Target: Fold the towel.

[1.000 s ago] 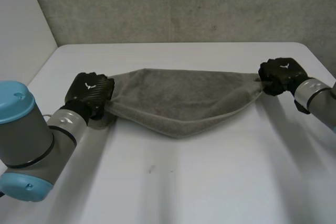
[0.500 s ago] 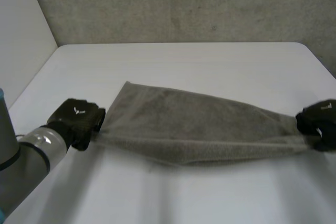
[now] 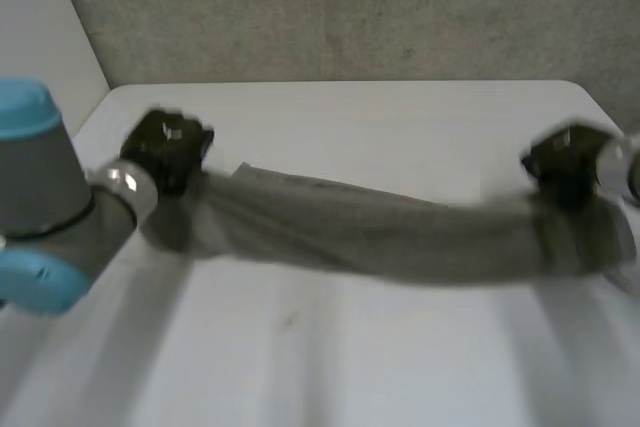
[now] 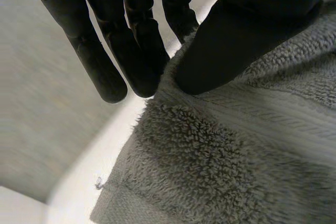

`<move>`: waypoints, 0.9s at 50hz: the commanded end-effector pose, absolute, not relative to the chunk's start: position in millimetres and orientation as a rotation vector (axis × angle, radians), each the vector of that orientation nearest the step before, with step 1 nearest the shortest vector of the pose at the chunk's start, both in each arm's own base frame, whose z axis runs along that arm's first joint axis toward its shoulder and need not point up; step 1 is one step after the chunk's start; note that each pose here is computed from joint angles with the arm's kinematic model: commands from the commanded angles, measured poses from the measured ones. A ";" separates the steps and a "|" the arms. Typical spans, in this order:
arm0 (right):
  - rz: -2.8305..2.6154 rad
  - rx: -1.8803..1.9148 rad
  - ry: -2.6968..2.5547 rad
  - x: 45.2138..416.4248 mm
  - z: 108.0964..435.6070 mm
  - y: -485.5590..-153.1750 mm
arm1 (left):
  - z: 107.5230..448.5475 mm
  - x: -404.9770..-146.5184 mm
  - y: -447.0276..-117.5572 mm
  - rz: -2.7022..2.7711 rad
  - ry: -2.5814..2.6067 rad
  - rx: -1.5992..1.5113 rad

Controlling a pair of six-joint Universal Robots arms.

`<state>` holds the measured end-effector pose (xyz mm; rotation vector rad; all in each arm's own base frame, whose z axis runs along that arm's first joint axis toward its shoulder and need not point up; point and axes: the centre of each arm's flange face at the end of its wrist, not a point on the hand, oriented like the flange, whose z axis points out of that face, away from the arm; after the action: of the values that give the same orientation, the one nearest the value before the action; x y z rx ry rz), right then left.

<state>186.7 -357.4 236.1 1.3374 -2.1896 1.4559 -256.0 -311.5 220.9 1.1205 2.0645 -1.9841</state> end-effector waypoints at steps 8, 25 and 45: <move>2.460 0.756 -1.449 214.5 385.2 -382.4 | 409.6 -259.6 -341.3 -2.857 1.074 0.535; 1.850 1.240 -2.247 231.8 194.1 -352.3 | 213.7 -236.5 -324.5 -2.258 1.974 0.815; 1.615 1.269 -2.399 203.4 156.6 -320.0 | 189.8 -235.7 -280.2 -2.117 2.087 0.932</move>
<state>212.4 -325.0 149.1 1.3007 -2.3997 1.5945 -235.0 -282.4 179.1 0.9365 2.1011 -2.0957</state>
